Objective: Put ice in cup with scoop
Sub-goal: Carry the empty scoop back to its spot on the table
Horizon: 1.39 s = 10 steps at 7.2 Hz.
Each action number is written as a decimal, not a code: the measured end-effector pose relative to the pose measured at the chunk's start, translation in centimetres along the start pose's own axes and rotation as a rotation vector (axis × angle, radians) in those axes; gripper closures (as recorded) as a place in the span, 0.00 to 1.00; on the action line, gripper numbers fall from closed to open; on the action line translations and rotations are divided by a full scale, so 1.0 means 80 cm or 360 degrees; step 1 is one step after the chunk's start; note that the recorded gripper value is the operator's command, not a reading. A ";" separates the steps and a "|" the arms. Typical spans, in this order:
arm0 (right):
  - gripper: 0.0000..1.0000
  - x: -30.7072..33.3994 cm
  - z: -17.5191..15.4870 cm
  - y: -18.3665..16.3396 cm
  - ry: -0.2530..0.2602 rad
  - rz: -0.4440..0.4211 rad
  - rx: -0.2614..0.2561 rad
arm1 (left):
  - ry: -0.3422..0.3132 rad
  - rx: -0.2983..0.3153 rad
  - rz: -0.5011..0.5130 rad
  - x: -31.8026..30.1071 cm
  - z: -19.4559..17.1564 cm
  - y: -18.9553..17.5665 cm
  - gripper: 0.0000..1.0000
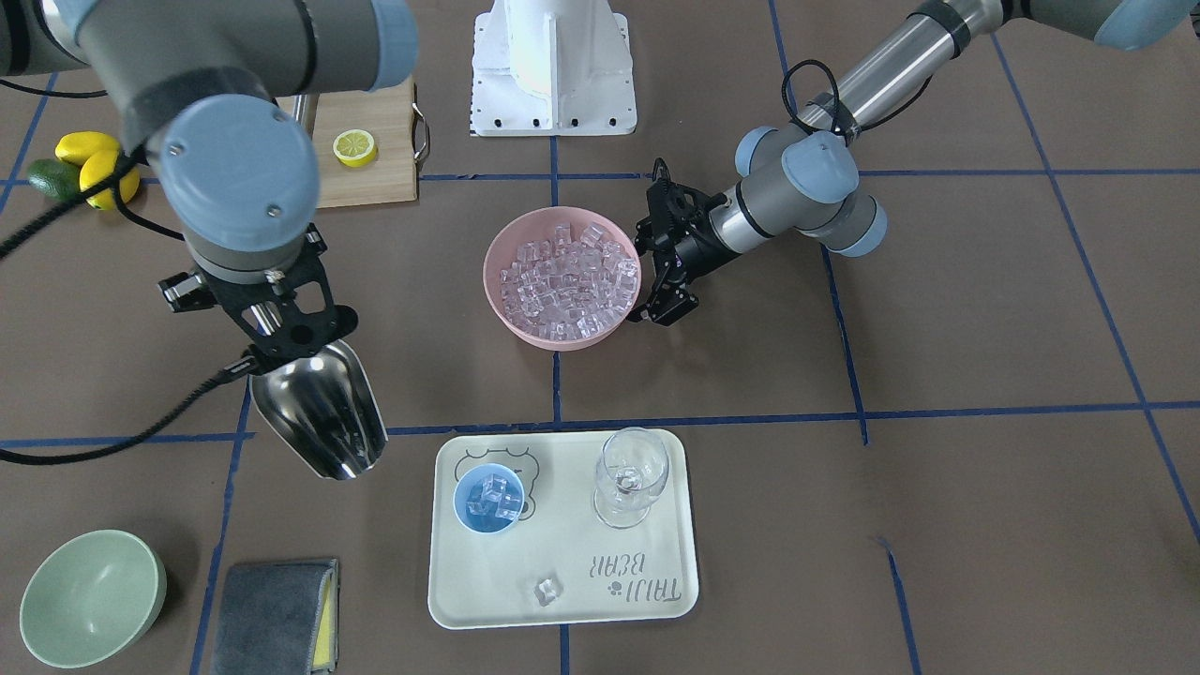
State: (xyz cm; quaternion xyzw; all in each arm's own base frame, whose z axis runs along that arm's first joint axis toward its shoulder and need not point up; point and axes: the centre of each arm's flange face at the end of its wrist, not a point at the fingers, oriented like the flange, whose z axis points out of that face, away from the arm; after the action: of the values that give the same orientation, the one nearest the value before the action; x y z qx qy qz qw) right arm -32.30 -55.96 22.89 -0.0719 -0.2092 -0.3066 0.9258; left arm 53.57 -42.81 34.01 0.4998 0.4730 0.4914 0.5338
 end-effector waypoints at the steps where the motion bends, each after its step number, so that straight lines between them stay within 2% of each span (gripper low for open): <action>1: 1.00 0.020 0.026 0.044 -0.0061 0.0083 0.0023 | 0.0000 0.0000 0.0000 0.000 0.000 0.000 0.00; 3: 1.00 0.039 0.071 0.120 -0.0161 0.0348 0.0040 | 0.0001 0.0000 0.0000 0.000 0.000 0.000 0.00; 4: 1.00 0.048 0.096 0.144 -0.0198 0.0460 0.0071 | 0.0001 0.0000 0.0000 0.001 0.000 0.000 0.00; 5: 1.00 0.056 0.131 0.160 -0.0235 0.0561 0.0140 | 0.0002 0.0001 0.0001 0.001 0.000 0.000 0.00; 7: 1.00 0.058 0.216 0.184 -0.0331 0.0664 0.0299 | 0.0003 0.0001 0.0001 0.002 0.001 0.000 0.00; 8: 1.00 0.051 0.250 0.191 -0.0375 0.0704 0.0321 | 0.0004 0.0000 0.0000 0.002 0.001 0.000 0.00; 10: 1.00 0.030 0.300 0.196 -0.0397 0.0746 0.0237 | 0.0007 -0.0001 0.0000 0.003 0.002 0.001 0.00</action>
State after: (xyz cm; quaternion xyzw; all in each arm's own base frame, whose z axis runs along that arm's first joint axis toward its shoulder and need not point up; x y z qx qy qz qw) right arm -29.43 -38.38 45.51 -0.0872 -0.3214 -0.0565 0.9412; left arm 53.74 -42.57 34.08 0.4985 0.4740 0.4926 0.5330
